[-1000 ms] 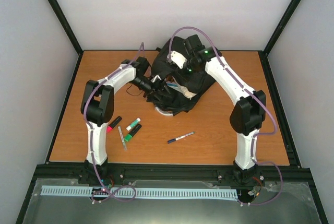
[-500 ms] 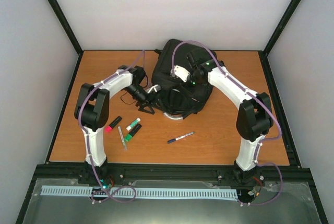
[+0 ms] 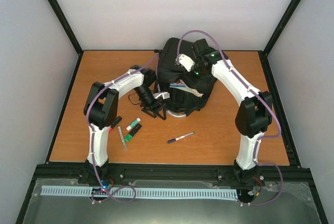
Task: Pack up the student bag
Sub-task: Zip the student bag at the center of the board.
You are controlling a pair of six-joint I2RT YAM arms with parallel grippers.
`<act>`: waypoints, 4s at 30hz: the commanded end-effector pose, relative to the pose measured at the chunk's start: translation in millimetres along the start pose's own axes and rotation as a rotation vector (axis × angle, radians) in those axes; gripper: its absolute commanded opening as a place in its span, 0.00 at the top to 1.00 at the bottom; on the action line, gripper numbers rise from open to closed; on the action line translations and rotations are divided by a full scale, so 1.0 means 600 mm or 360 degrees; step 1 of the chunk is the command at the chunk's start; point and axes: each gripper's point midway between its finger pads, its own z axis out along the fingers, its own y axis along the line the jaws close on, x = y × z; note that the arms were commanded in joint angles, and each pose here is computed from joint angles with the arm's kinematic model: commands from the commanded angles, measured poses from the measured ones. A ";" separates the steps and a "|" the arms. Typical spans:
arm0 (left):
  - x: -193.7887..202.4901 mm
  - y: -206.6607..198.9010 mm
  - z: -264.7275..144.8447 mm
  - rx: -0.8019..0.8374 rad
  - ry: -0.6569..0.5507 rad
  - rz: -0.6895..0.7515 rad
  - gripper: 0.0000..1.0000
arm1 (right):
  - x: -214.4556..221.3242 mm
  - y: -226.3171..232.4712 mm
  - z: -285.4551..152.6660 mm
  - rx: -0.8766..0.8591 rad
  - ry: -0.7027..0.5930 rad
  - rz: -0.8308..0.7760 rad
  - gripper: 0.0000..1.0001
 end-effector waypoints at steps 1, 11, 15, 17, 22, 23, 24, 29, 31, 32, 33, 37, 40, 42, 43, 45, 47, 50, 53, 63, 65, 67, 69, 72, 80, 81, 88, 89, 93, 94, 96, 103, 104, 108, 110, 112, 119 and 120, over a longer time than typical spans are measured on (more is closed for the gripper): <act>-0.004 -0.023 -0.036 -0.0170 -0.0098 0.0351 0.14 | 0.001 -0.023 0.013 0.0065 0.0015 0.0006 0.97; 0.036 -0.059 -0.150 -0.0330 -0.0434 0.0829 0.14 | 0.053 -0.003 -0.025 0.0037 0.0043 0.0027 0.97; 0.013 -0.037 -0.186 -0.0338 -0.0547 0.0796 0.19 | 0.098 0.007 -0.021 0.0074 0.0142 -0.0017 0.97; 0.004 -0.024 -0.200 -0.0319 -0.0552 0.0766 0.21 | 0.118 0.015 -0.018 0.0069 0.0189 -0.0011 0.97; -0.032 0.009 -0.231 -0.0265 -0.0617 0.0747 0.23 | 0.162 0.031 -0.013 0.0070 0.0283 0.0007 0.97; -0.041 0.016 -0.233 -0.0274 -0.0630 0.0751 0.24 | 0.172 0.034 -0.009 0.0064 0.0307 0.0015 0.97; -0.052 0.021 -0.234 -0.0283 -0.0649 0.0762 0.24 | 0.178 0.037 -0.006 0.0058 0.0321 0.0024 0.96; -0.104 0.044 -0.226 -0.0242 -0.0737 0.0819 0.27 | 0.183 0.036 -0.008 0.0068 0.0339 0.0016 0.78; -0.122 0.053 -0.218 -0.0202 -0.0751 0.0821 0.27 | 0.179 0.028 -0.015 0.0107 0.0346 -0.0018 0.77; -0.134 0.059 -0.219 -0.0200 -0.0770 0.0820 0.28 | 0.176 0.025 -0.019 0.0118 0.0344 -0.0034 0.75; -0.145 0.067 -0.216 -0.0192 -0.0774 0.0808 0.28 | 0.172 0.026 -0.023 0.0115 0.0337 -0.0048 0.70; -0.177 0.098 -0.200 -0.0192 -0.0752 0.0812 0.27 | 0.135 0.038 -0.043 0.0036 0.0211 -0.0078 0.51; -0.191 0.125 -0.175 -0.0246 -0.0680 0.0801 0.28 | 0.094 0.037 -0.052 -0.0013 0.0104 -0.0052 0.47; -0.191 0.131 -0.159 -0.0250 -0.0640 0.0814 0.28 | 0.063 0.035 -0.060 -0.0049 0.0027 -0.0055 0.45; -0.192 0.133 -0.153 -0.0250 -0.0630 0.0822 0.28 | 0.052 0.033 -0.061 -0.0061 -0.0001 -0.0062 0.45; -0.192 0.135 -0.143 -0.0249 -0.0619 0.0827 0.29 | 0.033 0.026 -0.061 -0.0073 -0.0039 -0.0064 0.45; -0.196 0.136 -0.137 -0.0252 -0.0628 0.0834 0.29 | 0.014 0.014 -0.057 -0.0068 -0.0071 -0.0046 0.45; -0.204 0.135 -0.132 -0.0231 -0.0647 0.0822 0.29 | -0.009 0.008 -0.047 -0.0106 -0.0115 -0.0033 0.44; -0.215 0.135 -0.127 -0.0208 -0.0664 0.0813 0.29 | -0.020 -0.003 -0.029 -0.0118 -0.0128 -0.0007 0.44; -0.234 0.142 -0.123 -0.0216 -0.0654 0.0837 0.36 | 0.020 -0.054 0.054 -0.0058 0.0046 0.0099 0.47; -0.232 0.140 -0.120 -0.0204 -0.0638 0.0850 0.41 | 0.033 -0.065 0.065 -0.0052 0.0077 0.0127 0.47; -0.229 0.137 -0.114 -0.0204 -0.0608 0.0880 0.46 | 0.044 -0.073 0.075 -0.0049 0.0102 0.0149 0.48; -0.224 0.132 -0.107 -0.0201 -0.0579 0.0914 0.52 | 0.049 -0.078 0.084 -0.0054 0.0114 0.0172 0.48; -0.217 0.125 -0.098 -0.0196 -0.0543 0.0949 0.62 | 0.058 -0.079 0.094 -0.0070 0.0134 0.0195 0.48; -0.196 0.119 -0.088 -0.0163 -0.0487 0.0906 0.93 | 0.077 -0.075 0.113 -0.0099 0.0184 0.0239 0.49; -0.192 0.119 -0.087 -0.0167 -0.0474 0.0896 0.96 | 0.079 -0.071 0.115 -0.0117 0.0189 0.0242 0.50; -0.150 0.117 -0.073 -0.0166 -0.0364 0.0840 0.99 | 0.117 -0.062 0.142 -0.0144 0.0308 0.0307 0.51; -0.143 0.118 -0.068 -0.0164 -0.0341 0.0827 0.99 | 0.120 -0.061 0.145 -0.0150 0.0319 0.0314 0.51; -0.121 0.109 -0.049 -0.0133 -0.0284 0.0804 0.99 | 0.130 -0.065 0.152 -0.0124 0.0352 0.0341 0.52; -0.117 0.104 -0.046 -0.0126 -0.0285 0.0802 0.99 | 0.134 -0.066 0.155 -0.0119 0.0365 0.0345 0.53; -0.110 0.093 -0.039 -0.0112 -0.0280 0.0798 0.99 | 0.140 -0.067 0.159 -0.0106 0.0384 0.0351 0.54; -0.104 0.053 -0.023 -0.0020 -0.0295 0.0750 0.99 | 0.145 -0.059 0.168 -0.0137 0.0399 0.0368 0.55; -0.103 0.047 -0.021 -0.0014 -0.0299 0.0756 0.99 | 0.145 -0.059 0.168 -0.0138 0.0399 0.0367 0.55; -0.099 0.035 -0.014 -0.0011 -0.0294 0.0761 0.99 | 0.142 -0.059 0.169 -0.0139 0.0393 0.0368 0.55; -0.099 0.035 -0.011 0.0000 -0.0297 0.0736 0.99 | 0.139 -0.058 0.170 -0.0141 0.0389 0.0364 0.55; -0.101 0.035 -0.009 0.0004 -0.0306 0.0720 0.99 | 0.136 -0.056 0.170 -0.0142 0.0386 0.0358 0.55; -0.104 0.001 0.004 0.0013 -0.0311 0.0770 0.99 | 0.133 -0.053 0.175 -0.0147 0.0385 0.0354 0.55; -0.103 -0.008 0.008 0.0016 -0.0301 0.0784 0.99 | 0.134 -0.054 0.175 -0.0146 0.0387 0.0357 0.55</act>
